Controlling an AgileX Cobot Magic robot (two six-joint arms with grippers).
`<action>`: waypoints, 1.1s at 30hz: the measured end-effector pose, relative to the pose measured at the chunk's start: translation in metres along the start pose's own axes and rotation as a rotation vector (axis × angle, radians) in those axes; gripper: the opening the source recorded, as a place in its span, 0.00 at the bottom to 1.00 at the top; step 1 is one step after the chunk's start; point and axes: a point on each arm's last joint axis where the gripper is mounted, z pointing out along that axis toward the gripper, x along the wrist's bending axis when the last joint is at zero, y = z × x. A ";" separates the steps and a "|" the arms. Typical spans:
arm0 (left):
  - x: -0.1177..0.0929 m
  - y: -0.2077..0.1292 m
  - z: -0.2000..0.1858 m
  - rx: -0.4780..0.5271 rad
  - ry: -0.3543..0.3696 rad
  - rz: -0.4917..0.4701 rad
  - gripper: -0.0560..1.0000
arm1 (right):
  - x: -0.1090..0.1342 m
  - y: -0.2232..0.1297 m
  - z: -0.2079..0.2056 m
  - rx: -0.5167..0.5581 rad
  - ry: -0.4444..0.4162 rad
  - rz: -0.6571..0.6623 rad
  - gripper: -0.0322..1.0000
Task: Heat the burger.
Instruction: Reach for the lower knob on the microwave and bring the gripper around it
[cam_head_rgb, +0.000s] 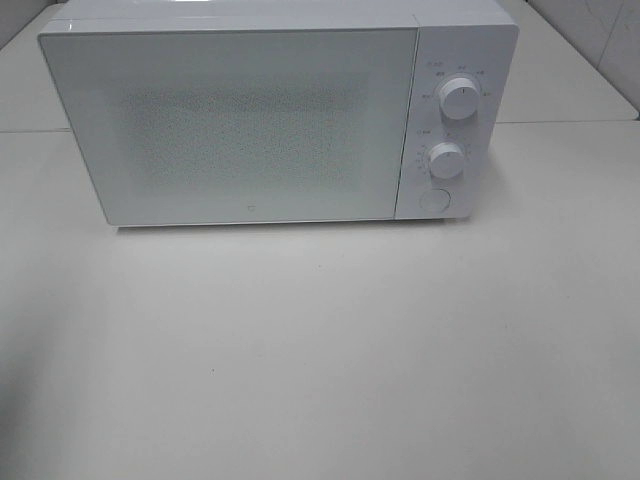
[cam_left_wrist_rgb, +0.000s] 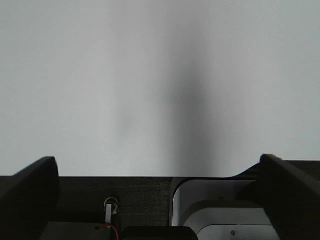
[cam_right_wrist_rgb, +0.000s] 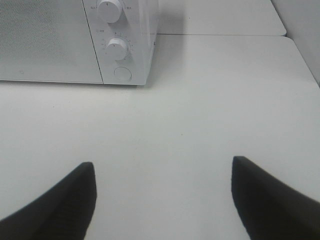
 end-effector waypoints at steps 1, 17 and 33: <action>0.000 0.000 0.000 0.000 0.000 0.000 0.99 | 0.000 0.000 0.000 0.000 0.000 0.000 0.75; -0.004 -0.066 -0.031 -0.273 0.009 -0.021 0.99 | 0.000 0.000 0.000 0.000 0.000 0.000 0.75; -0.011 -0.113 -0.018 -0.512 -0.020 -0.021 0.99 | 0.000 0.000 0.000 0.000 0.000 0.000 0.75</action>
